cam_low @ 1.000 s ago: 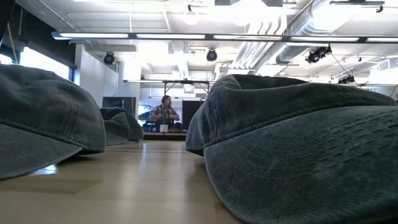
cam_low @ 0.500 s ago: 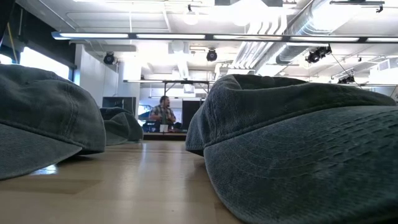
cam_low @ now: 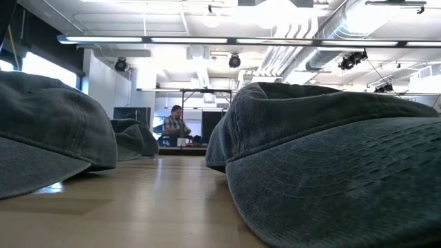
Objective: Pick & Place hat
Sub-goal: Put the right gray cap into the top transparent bin
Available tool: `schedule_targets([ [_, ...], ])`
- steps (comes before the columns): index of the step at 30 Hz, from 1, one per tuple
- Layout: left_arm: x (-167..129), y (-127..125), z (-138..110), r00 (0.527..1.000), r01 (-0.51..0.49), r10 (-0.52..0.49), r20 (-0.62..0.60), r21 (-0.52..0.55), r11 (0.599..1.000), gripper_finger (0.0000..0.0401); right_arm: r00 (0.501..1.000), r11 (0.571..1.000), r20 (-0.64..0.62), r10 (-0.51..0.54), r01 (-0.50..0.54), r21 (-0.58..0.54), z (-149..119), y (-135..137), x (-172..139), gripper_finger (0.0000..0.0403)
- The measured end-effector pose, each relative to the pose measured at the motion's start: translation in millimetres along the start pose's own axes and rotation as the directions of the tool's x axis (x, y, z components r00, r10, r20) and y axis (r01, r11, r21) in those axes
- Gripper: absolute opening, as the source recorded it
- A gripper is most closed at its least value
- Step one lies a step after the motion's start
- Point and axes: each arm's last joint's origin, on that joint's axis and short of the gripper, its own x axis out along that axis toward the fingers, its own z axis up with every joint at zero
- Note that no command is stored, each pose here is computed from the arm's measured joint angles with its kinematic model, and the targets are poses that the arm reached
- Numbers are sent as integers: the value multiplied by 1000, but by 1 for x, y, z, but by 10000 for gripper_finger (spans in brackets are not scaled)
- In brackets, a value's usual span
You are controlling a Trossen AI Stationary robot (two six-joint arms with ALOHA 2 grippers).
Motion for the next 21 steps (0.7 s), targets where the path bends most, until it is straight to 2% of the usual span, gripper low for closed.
schedule_targets([
  [6, 0, 1, -1, 999, -32, 32, -6, 25, 999, 0, 1000, 999, -3, -20, 20, 50, 0, 1, -2, 27],
  [8, 0, 1, -1, 999, -38, 38, -5, 25, 999, 0, 1000, 999, 5, -30, 30, 44, 1, 5, -5, 8],
  [11, 0, 2, -1, 998, -55, 55, -1, 41, 998, 0, 996, 995, 29, -82, 80, 53, 3, 12, -15, 17],
  [15, -4, 6, 0, 995, -97, 97, 4, 153, 983, 0, 987, 985, 26, -157, 155, 72, 2, 17, -30, 6],
  [21, -28, 29, 2, 974, -223, 225, 29, 298, 928, 0, 959, 955, 4, -284, 283, 85, -1, 9, -49, 6],
])
